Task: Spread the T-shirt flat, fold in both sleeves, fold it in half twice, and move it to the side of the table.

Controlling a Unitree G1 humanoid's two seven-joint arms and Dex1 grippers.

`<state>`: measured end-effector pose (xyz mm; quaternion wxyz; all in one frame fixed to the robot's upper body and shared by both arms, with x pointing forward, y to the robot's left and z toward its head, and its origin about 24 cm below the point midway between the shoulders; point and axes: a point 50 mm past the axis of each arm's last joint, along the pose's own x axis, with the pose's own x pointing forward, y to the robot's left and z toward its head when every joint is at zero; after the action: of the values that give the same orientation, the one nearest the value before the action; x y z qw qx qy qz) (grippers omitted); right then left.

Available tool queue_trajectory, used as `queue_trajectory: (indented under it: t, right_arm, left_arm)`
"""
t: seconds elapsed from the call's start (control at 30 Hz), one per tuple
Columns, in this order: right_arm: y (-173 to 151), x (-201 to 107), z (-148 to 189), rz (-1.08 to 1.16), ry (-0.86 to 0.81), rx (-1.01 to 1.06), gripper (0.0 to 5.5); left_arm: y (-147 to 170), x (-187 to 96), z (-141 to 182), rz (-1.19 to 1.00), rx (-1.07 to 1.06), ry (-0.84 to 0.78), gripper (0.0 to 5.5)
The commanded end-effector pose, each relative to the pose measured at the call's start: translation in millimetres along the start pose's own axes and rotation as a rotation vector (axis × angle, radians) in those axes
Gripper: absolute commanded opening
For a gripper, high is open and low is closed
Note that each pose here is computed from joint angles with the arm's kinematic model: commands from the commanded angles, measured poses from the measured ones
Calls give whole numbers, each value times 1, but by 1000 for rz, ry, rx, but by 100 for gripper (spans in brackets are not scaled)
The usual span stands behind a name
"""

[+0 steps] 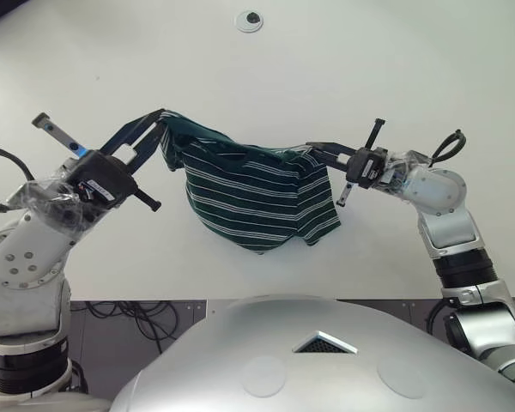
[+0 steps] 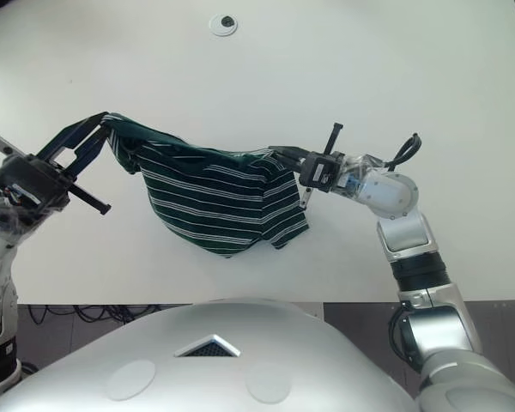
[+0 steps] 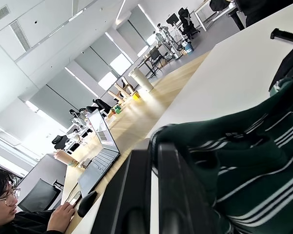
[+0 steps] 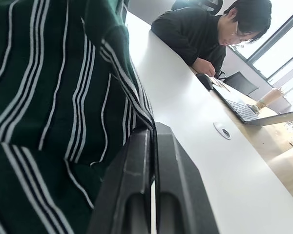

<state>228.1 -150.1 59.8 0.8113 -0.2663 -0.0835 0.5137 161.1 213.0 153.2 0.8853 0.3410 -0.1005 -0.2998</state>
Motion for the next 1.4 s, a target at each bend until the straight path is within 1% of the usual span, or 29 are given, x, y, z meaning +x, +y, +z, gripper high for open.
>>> queue_trajectory:
  t: [0.03, 0.1, 0.2, 0.27, 0.37, 0.5, 0.63, 0.83, 0.93, 1.0, 1.2, 1.3, 1.4]
  right_arm:
    - [-8, 5, 2, -44, -30, -1, 2]
    - [-21, 7, 3, -108, -32, -29, 2]
    - [-55, 13, 11, -243, -44, -97, 2]
    - [-81, 19, 17, -317, -42, -142, 2]
    - [-121, 28, 27, -426, -23, -191, 2]
    - [-166, 37, 43, -527, 3, -261, 2]
    - [-206, 49, 58, -612, 49, -308, 2]
    - [-243, 61, 77, -733, 160, -348, 2]
    - [-254, 61, 84, -790, 205, -365, 2]
    - [-262, 59, 93, -845, 215, -392, 2]
    - [-282, 50, 125, -998, 184, -462, 2]
    - [-286, 44, 133, -1049, 160, -485, 2]
    - [-284, 43, 131, -1041, 138, -504, 2]
  left_arm:
    - [8, 1, 1, 15, 34, -2, 0]
    - [16, 5, -1, 16, 94, 5, 0]
    - [37, 18, -9, -17, 256, 37, 0]
    - [56, 34, -14, -57, 398, 58, 0]
    - [89, 67, -20, -98, 578, 71, 0]
    - [133, 105, -20, -113, 798, 125, 0]
    - [170, 138, -8, -96, 918, 175, 0]
    - [207, 178, 13, -14, 994, 299, 0]
    - [217, 189, 23, 77, 968, 330, 0]
    - [227, 193, 36, 188, 953, 324, 0]
    - [253, 187, 67, 422, 988, 326, 0]
    - [258, 183, 73, 475, 1002, 315, 0]
    - [255, 184, 66, 451, 1015, 311, 0]
